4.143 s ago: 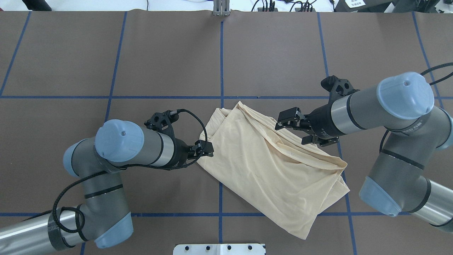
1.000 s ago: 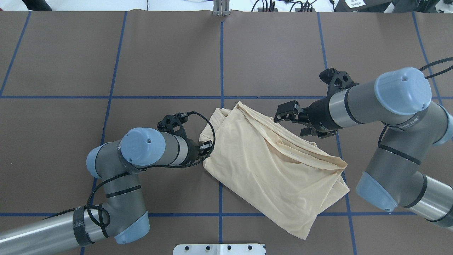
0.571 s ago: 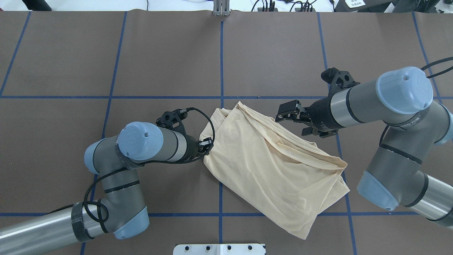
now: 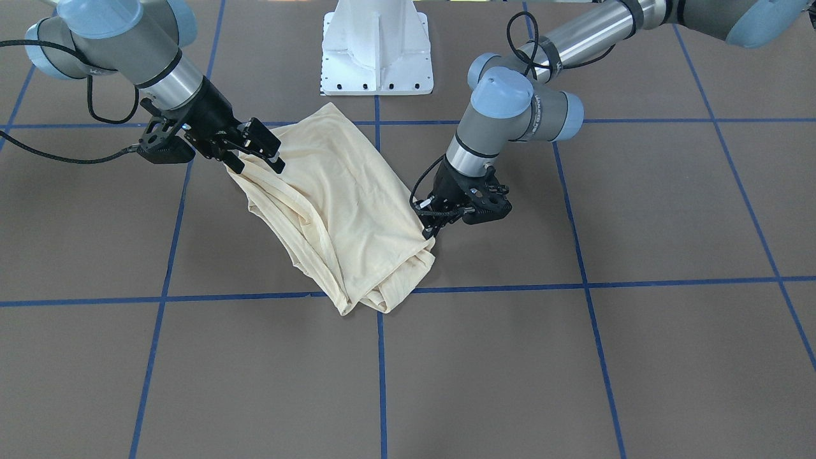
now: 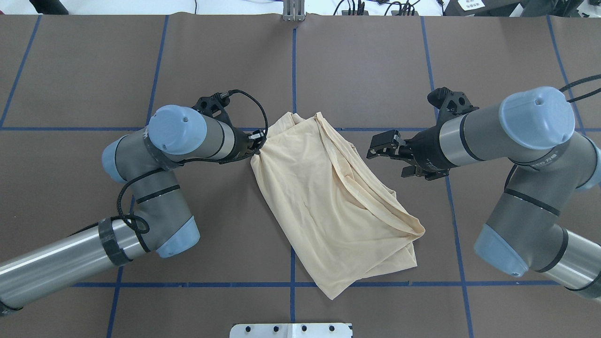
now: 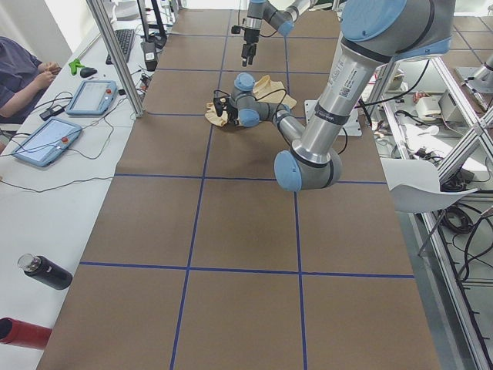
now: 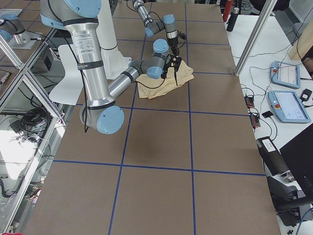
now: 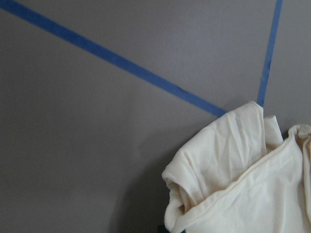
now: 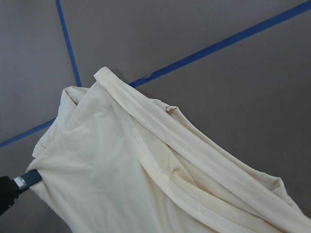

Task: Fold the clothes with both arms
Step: 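Pull the shirt farther from the robot with the left gripper, rotating it upright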

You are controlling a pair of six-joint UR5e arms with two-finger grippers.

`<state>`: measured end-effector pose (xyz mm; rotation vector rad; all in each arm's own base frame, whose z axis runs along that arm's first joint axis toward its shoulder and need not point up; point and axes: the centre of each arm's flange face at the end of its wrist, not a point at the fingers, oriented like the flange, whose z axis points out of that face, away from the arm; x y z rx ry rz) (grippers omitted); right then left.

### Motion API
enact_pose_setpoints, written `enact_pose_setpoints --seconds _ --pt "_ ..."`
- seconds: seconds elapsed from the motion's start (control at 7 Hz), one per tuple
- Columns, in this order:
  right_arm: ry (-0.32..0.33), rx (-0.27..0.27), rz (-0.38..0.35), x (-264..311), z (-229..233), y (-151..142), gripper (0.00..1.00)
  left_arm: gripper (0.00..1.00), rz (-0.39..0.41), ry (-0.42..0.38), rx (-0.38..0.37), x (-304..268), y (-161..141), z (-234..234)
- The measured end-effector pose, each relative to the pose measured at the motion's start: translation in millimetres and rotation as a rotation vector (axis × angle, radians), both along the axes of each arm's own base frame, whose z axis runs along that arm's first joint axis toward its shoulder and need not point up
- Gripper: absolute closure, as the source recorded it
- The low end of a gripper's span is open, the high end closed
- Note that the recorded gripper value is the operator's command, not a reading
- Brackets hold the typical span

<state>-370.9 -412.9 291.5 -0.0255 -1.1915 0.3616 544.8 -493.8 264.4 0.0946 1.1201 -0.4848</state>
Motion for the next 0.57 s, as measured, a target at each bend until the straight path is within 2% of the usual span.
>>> enact_pose_setpoints --seconds 0.29,0.57 --pt "0.019 -0.009 0.008 -5 9 -4 0.0 1.0 -0.04 -0.04 0.008 8 -54 -7" --pt "0.025 -0.011 0.012 -5 12 -6 0.0 1.0 -0.075 -0.028 0.057 16 -92 -15"
